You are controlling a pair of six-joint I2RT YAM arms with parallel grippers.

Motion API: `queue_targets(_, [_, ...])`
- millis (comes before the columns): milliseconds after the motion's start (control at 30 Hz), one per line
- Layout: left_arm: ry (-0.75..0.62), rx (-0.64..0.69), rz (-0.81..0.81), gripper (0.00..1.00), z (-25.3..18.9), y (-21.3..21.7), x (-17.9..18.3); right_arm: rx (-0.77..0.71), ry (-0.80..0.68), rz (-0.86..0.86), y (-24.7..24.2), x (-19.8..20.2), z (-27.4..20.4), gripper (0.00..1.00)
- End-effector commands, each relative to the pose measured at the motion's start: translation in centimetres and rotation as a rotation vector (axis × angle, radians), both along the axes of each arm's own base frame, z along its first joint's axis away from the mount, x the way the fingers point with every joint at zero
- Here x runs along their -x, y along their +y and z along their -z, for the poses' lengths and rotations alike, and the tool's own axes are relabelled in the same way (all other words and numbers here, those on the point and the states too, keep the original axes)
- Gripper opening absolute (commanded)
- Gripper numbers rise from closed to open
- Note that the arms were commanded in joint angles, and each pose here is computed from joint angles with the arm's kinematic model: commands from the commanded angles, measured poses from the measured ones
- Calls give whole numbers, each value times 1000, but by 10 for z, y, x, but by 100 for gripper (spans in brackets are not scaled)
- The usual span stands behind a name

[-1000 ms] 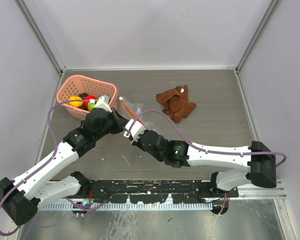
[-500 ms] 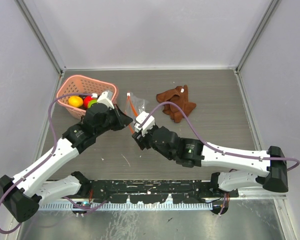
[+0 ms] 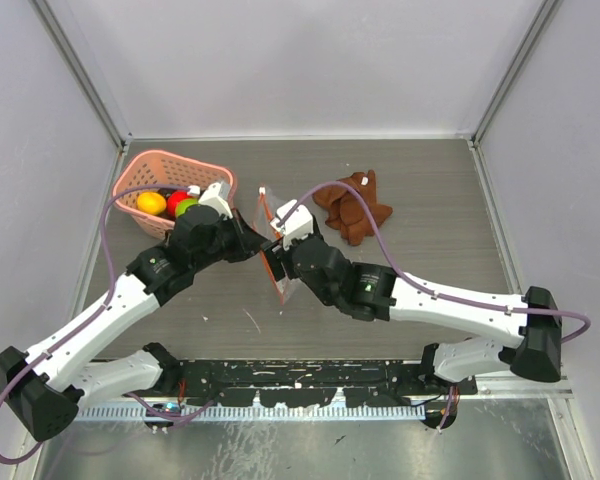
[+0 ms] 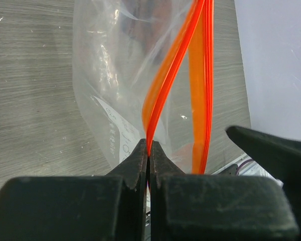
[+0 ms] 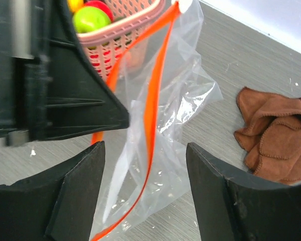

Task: Place the food in the zip-top bag and seal the zipper
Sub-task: Open the zipper of the food storage bag.

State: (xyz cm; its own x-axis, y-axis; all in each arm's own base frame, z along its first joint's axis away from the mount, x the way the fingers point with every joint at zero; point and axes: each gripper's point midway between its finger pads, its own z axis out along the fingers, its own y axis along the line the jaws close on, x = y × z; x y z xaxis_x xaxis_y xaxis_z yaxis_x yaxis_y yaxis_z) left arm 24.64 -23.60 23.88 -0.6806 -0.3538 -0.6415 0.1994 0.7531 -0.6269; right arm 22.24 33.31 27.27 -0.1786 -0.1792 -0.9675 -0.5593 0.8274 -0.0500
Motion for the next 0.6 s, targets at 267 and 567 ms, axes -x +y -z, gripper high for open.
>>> queue_targets(267, [-56,27,37,0,-20,-7,-1,-119,147,-37,4,-24,23,61])
queue_targets(567, [-40,22,55,0,-15,-11,0,-116,194,-89,15,-24,34,59])
